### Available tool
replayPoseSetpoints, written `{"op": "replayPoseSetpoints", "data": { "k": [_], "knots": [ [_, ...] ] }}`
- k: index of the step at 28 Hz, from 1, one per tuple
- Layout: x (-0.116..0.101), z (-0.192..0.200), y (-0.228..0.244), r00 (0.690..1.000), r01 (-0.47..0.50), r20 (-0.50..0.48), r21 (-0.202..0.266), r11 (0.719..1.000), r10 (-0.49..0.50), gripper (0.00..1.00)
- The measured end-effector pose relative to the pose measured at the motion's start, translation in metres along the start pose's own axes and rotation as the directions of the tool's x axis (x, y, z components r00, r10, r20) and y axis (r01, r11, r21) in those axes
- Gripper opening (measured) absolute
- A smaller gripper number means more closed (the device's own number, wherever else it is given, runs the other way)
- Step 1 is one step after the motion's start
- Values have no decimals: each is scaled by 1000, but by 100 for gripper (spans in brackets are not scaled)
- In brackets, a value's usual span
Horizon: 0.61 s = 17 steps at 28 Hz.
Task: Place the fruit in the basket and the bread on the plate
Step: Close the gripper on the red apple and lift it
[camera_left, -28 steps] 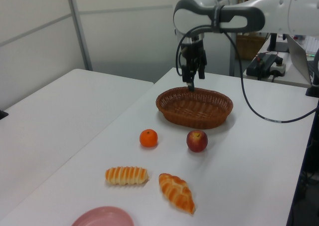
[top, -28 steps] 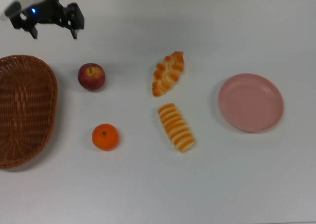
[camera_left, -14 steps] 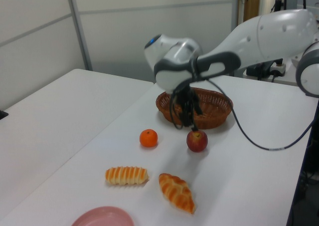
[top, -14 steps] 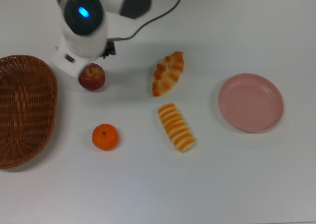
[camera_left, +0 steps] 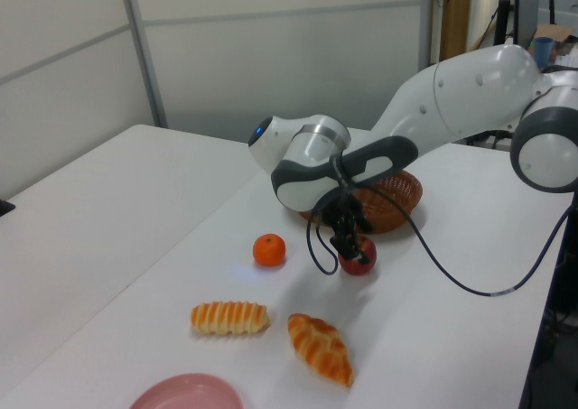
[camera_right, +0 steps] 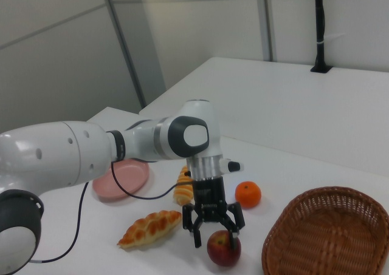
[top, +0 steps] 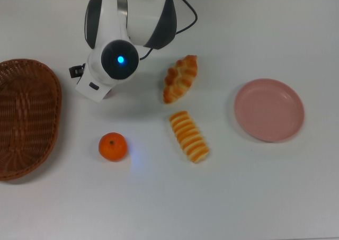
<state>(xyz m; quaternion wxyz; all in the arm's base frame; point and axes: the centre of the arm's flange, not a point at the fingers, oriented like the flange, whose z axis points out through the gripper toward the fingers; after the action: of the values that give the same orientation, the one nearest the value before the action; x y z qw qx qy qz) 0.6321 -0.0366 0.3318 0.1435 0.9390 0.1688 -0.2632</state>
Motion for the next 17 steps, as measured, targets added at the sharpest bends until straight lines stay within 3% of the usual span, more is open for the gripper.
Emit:
{"op": "replayPoseSetpoints", "data": {
  "k": [10, 17],
  "knots": [
    [16, 25, -4, 998, 3, 55, -35, 999, -1, 100],
    [17, 24, -5, 998, 6, 56, -43, 999, -3, 78]
  ]
}}
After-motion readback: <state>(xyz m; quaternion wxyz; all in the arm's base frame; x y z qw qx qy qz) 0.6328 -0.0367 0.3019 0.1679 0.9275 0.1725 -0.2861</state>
